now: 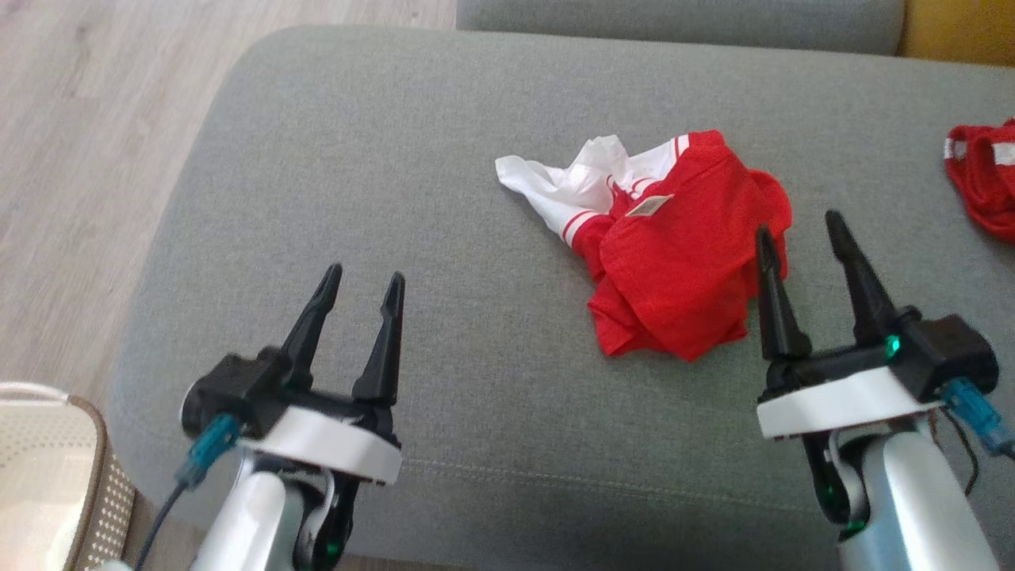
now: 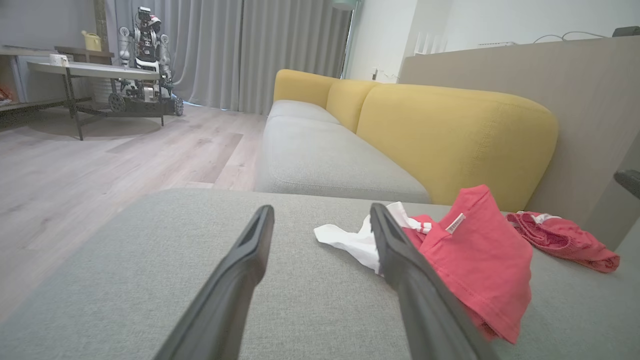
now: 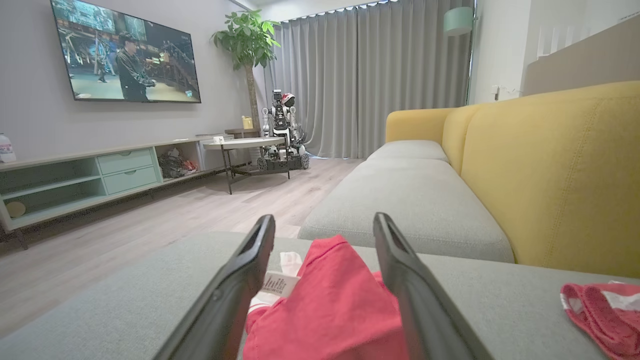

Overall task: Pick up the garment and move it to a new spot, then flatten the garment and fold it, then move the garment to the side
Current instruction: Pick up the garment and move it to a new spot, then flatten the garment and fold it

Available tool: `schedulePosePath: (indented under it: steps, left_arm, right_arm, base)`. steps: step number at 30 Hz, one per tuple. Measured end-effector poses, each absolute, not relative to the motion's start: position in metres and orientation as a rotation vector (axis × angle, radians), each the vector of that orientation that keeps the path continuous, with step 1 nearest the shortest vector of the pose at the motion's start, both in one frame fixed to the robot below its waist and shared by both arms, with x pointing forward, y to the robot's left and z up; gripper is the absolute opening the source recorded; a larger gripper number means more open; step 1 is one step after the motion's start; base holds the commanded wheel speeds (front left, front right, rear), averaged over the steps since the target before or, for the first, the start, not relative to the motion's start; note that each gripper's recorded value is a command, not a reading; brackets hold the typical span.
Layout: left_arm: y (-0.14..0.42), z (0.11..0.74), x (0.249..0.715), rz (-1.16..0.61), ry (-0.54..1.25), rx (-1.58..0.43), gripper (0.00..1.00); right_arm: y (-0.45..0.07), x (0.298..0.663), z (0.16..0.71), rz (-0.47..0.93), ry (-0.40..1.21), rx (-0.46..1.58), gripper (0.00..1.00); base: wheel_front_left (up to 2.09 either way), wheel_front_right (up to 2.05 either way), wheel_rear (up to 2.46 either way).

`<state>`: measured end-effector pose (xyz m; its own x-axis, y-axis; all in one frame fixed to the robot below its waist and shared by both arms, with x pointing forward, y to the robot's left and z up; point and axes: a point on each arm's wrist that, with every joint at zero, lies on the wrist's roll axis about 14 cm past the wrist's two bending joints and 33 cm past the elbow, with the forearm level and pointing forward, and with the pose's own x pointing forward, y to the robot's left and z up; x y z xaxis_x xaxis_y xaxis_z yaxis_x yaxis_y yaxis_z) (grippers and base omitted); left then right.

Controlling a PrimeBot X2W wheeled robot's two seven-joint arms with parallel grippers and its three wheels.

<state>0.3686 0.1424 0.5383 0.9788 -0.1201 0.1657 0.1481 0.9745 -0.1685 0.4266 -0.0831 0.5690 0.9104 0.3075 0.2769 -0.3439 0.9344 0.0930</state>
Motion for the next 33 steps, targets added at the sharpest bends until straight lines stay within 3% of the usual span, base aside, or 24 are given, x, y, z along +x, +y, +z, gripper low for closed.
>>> schedulePosePath:
  steps: [21,33]
  left_arm:
    - [0.153,0.535,0.358,-0.089,-0.16,-0.182,1.0]
    - [0.158,0.519,0.361,-0.057,-0.107,-0.203,1.0]
  right_arm:
    - [-0.085,0.425,0.547,0.331,-0.195,0.134,1.0]
    - [-0.047,0.502,0.532,0.386,-0.092,0.076,1.0]
  base:
    - [0.0,0.0,0.0]
    - [0.0,0.0,0.0]
